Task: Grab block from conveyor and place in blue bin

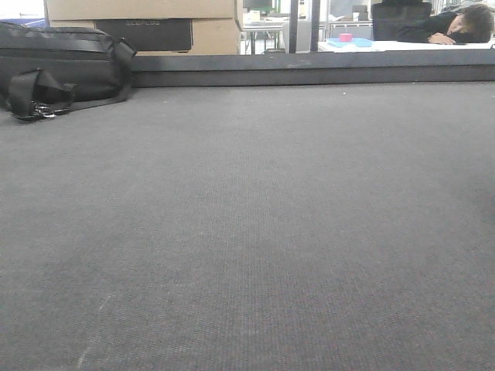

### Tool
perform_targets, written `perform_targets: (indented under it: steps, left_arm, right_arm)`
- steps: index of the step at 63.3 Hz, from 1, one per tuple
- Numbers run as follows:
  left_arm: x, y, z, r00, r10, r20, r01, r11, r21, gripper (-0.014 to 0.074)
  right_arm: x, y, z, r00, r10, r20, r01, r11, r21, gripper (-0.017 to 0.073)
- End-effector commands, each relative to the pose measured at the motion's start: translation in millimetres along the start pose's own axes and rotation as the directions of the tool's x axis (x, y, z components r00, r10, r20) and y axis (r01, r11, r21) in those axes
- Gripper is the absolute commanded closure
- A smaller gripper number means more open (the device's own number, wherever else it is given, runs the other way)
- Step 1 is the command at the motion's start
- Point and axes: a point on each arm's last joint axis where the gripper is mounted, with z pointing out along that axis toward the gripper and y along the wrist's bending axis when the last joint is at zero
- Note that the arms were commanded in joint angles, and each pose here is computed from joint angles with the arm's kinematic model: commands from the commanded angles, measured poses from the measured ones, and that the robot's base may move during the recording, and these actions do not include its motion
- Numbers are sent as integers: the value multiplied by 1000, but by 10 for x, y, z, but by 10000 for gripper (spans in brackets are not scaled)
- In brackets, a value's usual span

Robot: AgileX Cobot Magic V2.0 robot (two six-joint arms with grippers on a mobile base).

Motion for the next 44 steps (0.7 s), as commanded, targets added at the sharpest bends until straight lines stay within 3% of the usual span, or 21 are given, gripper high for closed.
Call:
perform_targets:
  steps: [1, 12, 29, 44]
  left_arm:
    - [105, -3, -179, 996, -5, 85, 4, 1000, 6, 705]
    - [125, -6, -487, 979, -4, 205, 2, 1000, 11, 705]
    - [88, -13, -935, 922, -5, 388, -3, 1000, 20, 705]
    - [92, -14, -1096, 891, -5, 454, -5, 1000, 23, 705]
  right_arm:
    - [36, -5, -115, 992, -11, 129, 11, 1000, 3, 721]
    - [12, -1, -289, 976, -12, 217, 12, 1000, 1, 721]
    - [-9, 8, -569, 947, -13, 322, 15, 1000, -3, 721]
    - [-12, 10, -654, 935, -14, 355, 16, 1000, -4, 721]
